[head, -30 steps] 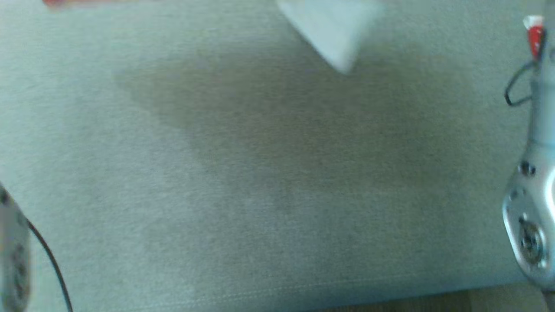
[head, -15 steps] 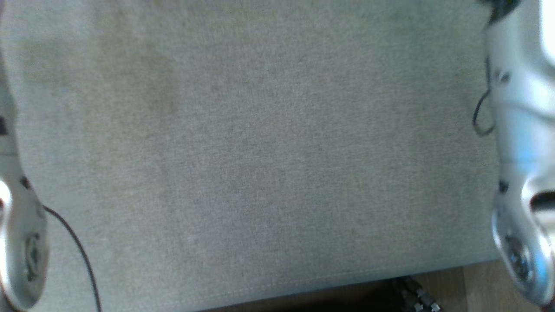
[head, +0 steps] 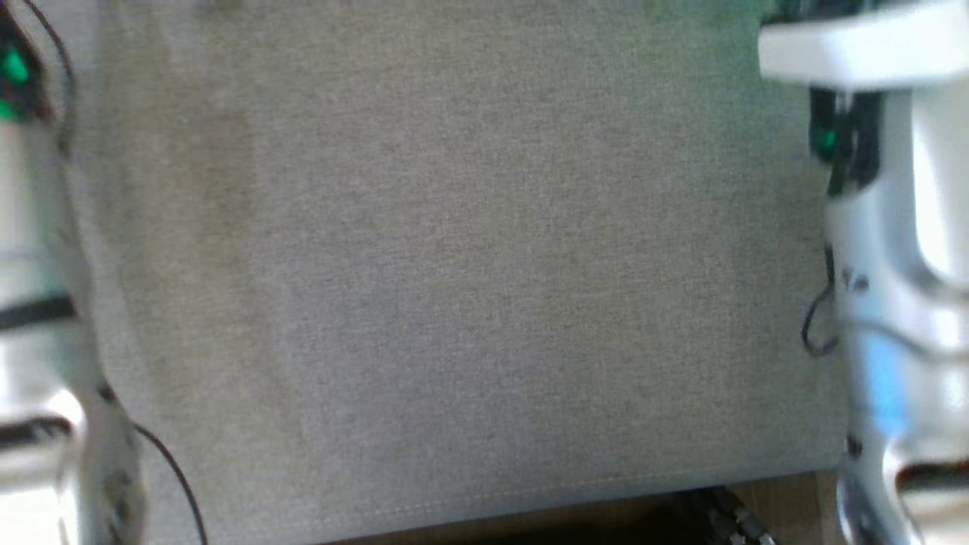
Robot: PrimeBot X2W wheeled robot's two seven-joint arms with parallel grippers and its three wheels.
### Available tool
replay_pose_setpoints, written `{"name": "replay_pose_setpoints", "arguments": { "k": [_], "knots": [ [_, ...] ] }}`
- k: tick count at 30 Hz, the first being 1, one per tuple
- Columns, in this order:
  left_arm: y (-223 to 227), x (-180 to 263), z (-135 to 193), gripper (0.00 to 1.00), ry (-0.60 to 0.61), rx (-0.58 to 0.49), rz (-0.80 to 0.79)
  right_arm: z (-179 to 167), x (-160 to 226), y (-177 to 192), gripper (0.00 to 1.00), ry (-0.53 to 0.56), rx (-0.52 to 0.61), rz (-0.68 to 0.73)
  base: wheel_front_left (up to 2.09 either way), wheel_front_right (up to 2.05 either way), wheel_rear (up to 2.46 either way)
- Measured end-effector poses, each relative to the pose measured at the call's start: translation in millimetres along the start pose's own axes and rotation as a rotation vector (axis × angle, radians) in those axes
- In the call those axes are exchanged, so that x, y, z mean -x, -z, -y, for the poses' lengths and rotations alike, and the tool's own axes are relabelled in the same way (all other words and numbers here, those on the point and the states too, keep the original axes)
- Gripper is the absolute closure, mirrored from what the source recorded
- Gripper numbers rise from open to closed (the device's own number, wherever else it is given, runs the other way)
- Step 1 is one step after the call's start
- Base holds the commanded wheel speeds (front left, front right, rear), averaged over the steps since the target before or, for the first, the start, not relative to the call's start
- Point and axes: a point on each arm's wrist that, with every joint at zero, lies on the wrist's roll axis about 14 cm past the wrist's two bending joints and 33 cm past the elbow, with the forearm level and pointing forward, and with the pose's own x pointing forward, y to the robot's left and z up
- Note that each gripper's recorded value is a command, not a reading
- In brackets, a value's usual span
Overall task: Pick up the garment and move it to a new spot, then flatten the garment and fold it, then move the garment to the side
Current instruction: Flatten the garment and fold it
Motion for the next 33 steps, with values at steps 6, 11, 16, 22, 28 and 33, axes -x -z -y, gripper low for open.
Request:
{"name": "replay_pose_setpoints", "arguments": {
  "k": [6, 11, 16, 22, 28, 33],
  "knots": [
    [2, 56, 1, 1.0, 0.0, 0.038, -0.016, -3, 43, -1, 1.0, 0.034, -0.049, -0.027, 0.0, 0.0, 0.0],
    [-3, 121, 0, 1.0, -0.017, 0.035, -0.048, -10, 104, 3, 1.0, 0.076, -0.111, -0.098, 0.0, 0.0, 0.0],
    [-21, 166, -2, 1.0, -0.035, 0.03, -0.041, -21, 157, 3, 1.0, 0.096, -0.155, -0.166, 0.0, 0.0, 0.0],
    [-29, 213, -5, 1.0, -0.055, 0.035, -0.058, -37, 202, -1, 1.0, 0.101, -0.197, -0.223, 0.0, 0.0, 0.0],
    [-23, 267, -2, 1.0, -0.09, 0.093, -0.117, -43, 248, -14, 1.0, 0.138, -0.244, -0.26, 0.0, 0.0, 0.0],
    [-17, 305, -4, 1.0, -0.128, 0.108, -0.164, -51, 280, -18, 1.0, 0.144, -0.257, -0.309, 0.0, 0.0, 0.0]
  ]
}}
